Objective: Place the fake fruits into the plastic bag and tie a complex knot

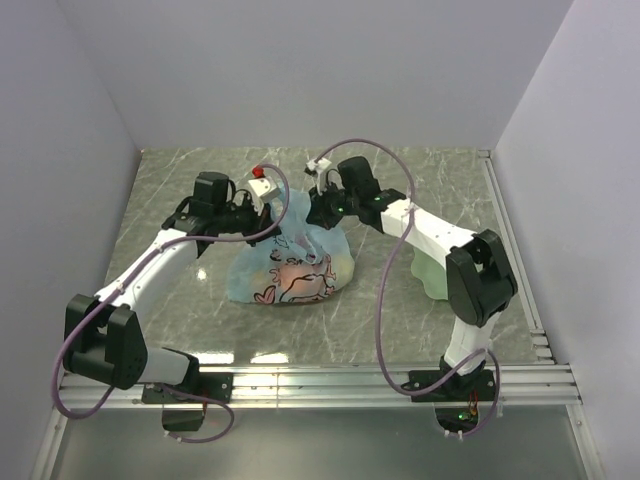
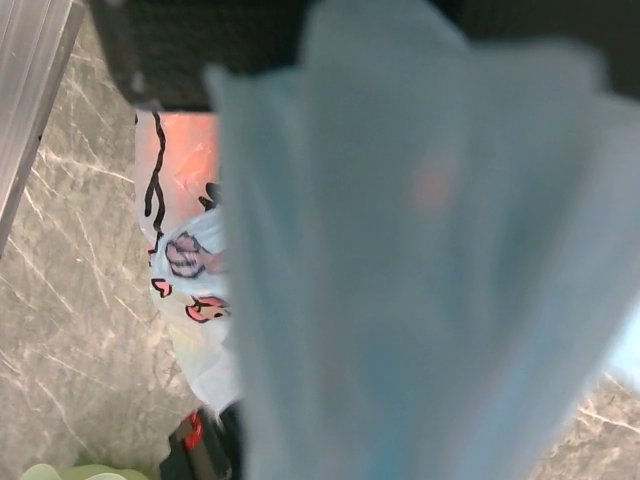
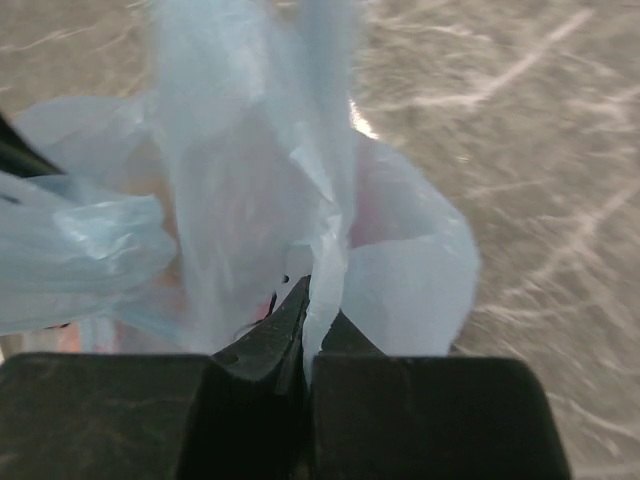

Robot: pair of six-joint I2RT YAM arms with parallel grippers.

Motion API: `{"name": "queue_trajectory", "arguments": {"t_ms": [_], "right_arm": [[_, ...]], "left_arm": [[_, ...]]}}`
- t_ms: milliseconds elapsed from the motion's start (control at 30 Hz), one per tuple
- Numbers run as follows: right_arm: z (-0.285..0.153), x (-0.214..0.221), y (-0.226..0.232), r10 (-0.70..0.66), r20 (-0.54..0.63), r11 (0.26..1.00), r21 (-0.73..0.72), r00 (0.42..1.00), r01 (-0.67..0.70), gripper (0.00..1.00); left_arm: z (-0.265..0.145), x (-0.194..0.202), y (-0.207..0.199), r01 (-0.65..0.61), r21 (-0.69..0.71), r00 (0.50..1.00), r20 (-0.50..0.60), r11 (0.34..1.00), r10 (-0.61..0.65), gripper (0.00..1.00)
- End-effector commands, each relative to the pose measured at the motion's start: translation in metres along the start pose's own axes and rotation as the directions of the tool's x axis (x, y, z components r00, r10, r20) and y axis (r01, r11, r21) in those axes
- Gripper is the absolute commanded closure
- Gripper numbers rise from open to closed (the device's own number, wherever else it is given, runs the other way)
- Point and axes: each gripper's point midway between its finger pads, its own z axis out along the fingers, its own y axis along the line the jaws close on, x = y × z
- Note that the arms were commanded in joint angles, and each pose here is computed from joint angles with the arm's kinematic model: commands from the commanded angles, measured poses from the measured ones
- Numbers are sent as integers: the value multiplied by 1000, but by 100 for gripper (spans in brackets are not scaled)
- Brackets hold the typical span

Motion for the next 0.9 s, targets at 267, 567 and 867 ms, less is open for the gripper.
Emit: {"name": "queue_trajectory", "arguments": {"t_ms": [267,567,867], "right_arm": [[-62,-44,-15,-13,196,967,253,981,-38,100],[-61,-34,5,-77,248,991,128,966,47,100],[-66,-51,5,-184,298,976,168,937,138,100]], "left_arm": [[-22,-3,-15,73,-97,997,43,993,-69,100],[-79,-51,-10,314,-132,933,228,940,-279,36],[-130,-141,31,353,-177,896,346,919,-278,17]]}}
